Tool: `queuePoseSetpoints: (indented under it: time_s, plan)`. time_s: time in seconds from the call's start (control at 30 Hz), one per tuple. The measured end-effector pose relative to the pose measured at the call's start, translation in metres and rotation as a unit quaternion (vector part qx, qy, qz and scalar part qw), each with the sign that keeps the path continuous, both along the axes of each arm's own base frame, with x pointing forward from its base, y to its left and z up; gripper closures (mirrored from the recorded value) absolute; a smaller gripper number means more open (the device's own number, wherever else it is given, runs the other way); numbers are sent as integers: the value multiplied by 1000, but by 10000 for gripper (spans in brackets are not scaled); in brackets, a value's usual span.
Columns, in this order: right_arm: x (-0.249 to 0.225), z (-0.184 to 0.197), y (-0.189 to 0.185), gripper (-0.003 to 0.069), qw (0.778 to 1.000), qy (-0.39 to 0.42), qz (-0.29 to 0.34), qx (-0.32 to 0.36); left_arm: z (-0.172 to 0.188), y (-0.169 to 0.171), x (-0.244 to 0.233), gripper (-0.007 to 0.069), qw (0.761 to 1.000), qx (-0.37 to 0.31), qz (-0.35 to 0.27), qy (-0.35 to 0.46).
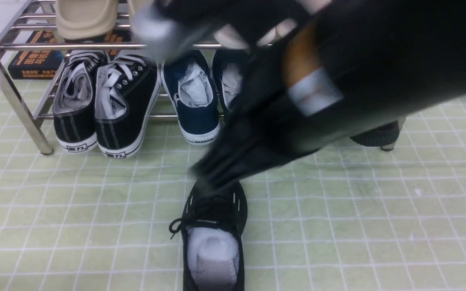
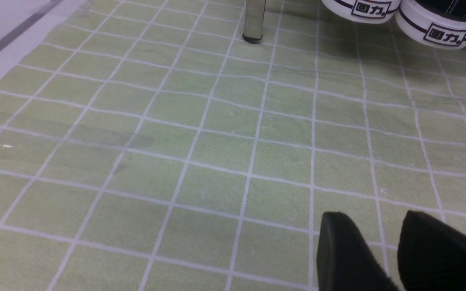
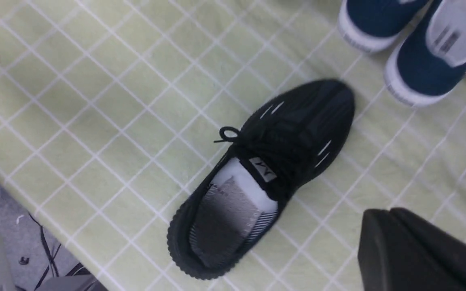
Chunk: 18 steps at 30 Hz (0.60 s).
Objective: Take the shoes off the shelf with your hand from the green coffee tablecloth.
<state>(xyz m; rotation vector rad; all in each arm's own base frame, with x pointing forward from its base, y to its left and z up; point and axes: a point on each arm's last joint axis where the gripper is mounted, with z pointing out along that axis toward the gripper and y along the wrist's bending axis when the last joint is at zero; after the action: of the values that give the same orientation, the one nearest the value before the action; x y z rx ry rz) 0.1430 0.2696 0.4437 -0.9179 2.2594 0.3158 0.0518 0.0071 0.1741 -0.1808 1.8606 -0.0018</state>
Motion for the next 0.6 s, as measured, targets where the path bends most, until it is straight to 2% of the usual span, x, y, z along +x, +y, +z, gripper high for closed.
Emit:
queuePoseSetpoints:
  time_s: [0.17, 0.27, 0.3, 0.37, 0.47, 0.6]
  plan:
    - [-22, 33, -49, 673, 999, -27, 16, 45, 0, 0, 0, 384, 1000, 0, 0, 0]
    - [-32, 33, -72, 673, 998, -28, 13, 52, 0, 0, 0, 384, 1000, 0, 0, 0]
    - [-39, 25, -88, 673, 999, -17, 2, 52, 0, 0, 0, 384, 1000, 0, 0, 0]
    - [-43, 14, -98, 673, 999, -4, -12, 48, 0, 0, 0, 384, 1000, 0, 0, 0]
    - [-44, -12, -103, 673, 999, 22, -40, 21, 0, 0, 0, 384, 1000, 0, 0, 0]
    - [-28, -64, -98, 673, 989, 76, -115, -45, 0, 0, 0, 384, 1000, 0, 0, 0]
